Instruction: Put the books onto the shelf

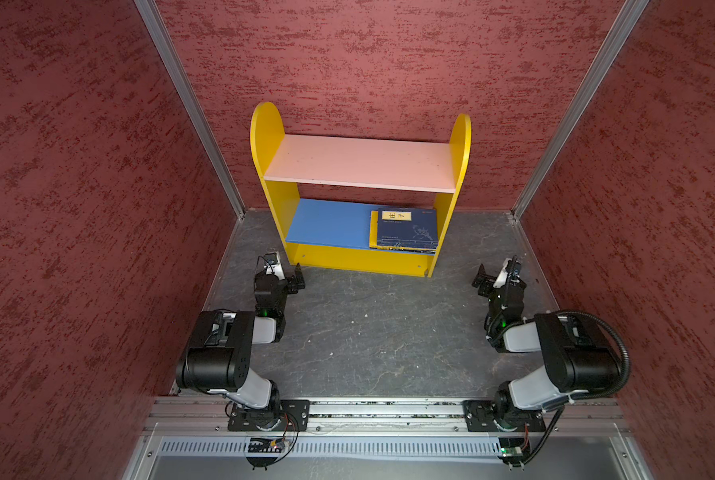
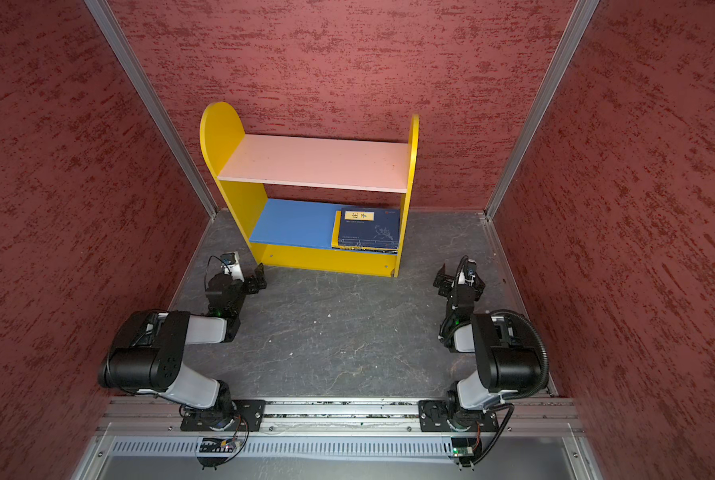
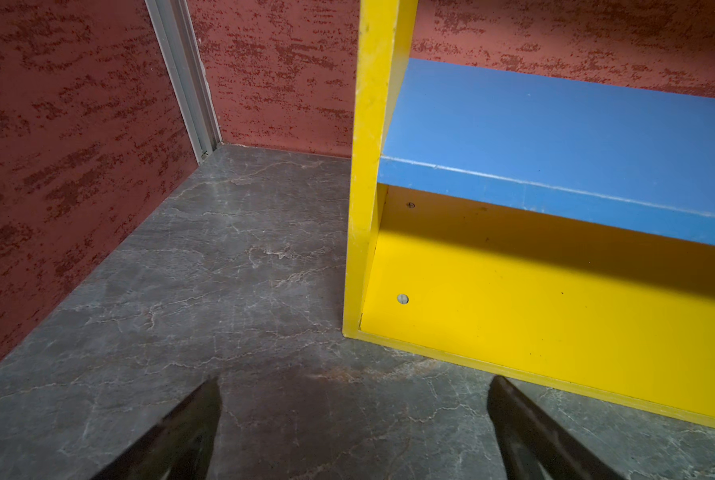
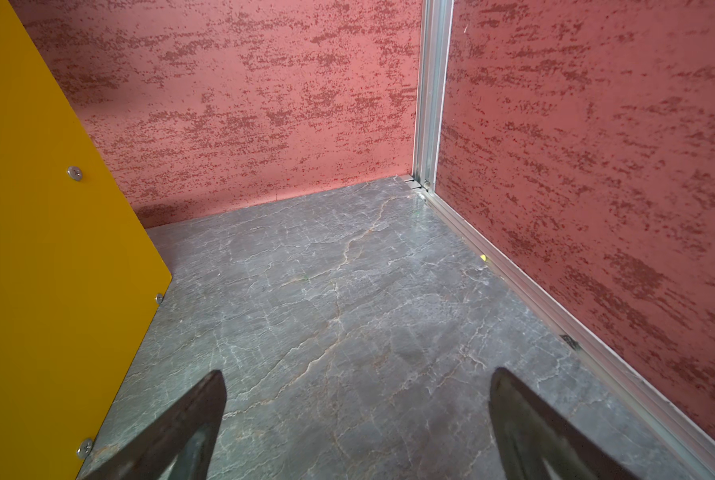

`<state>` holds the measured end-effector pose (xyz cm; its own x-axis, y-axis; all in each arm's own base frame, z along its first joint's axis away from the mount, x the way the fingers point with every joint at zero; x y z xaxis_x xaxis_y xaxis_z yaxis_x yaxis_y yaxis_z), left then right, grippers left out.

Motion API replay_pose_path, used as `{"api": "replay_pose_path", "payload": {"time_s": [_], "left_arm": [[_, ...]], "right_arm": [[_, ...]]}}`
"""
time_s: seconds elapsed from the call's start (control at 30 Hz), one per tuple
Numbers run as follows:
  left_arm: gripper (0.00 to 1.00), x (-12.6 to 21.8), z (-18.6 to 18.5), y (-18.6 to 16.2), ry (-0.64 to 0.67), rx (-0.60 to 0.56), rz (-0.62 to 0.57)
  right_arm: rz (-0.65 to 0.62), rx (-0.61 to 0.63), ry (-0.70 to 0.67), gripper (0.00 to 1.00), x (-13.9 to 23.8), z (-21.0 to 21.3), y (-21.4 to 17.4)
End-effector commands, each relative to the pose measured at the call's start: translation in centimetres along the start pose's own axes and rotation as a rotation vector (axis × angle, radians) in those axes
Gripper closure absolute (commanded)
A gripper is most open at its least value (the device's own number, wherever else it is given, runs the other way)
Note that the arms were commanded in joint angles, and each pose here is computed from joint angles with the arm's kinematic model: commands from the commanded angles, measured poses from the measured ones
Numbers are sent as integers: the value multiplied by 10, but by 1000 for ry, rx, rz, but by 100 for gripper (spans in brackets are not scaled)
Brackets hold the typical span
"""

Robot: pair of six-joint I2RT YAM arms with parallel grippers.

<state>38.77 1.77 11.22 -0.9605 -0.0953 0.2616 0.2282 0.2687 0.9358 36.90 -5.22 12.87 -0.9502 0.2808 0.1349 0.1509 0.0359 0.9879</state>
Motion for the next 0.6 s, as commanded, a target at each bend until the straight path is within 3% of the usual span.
{"api": "replay_pose_path", "payload": {"time_s": [0.0,0.57], "left_arm": [[1,-1,-1,6,-6,9,-14],[1,-1,-1,6,-5,7,-15]], "right_arm": [[-35,-7,5,1,-1,-1,8],[-44,-2,5,1,1,0,10]]}}
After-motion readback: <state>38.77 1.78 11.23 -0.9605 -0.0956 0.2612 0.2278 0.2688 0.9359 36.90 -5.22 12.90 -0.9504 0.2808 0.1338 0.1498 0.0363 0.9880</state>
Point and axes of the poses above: each gripper's point midway between its finger pads, its own x axis back along the fingers, its own z axis along the line the jaws close on, y = z × x, the point moved 1 cm from there along x, back along the fingers, and after that the axes turned 10 degrees about x, right-handed, at the moved point
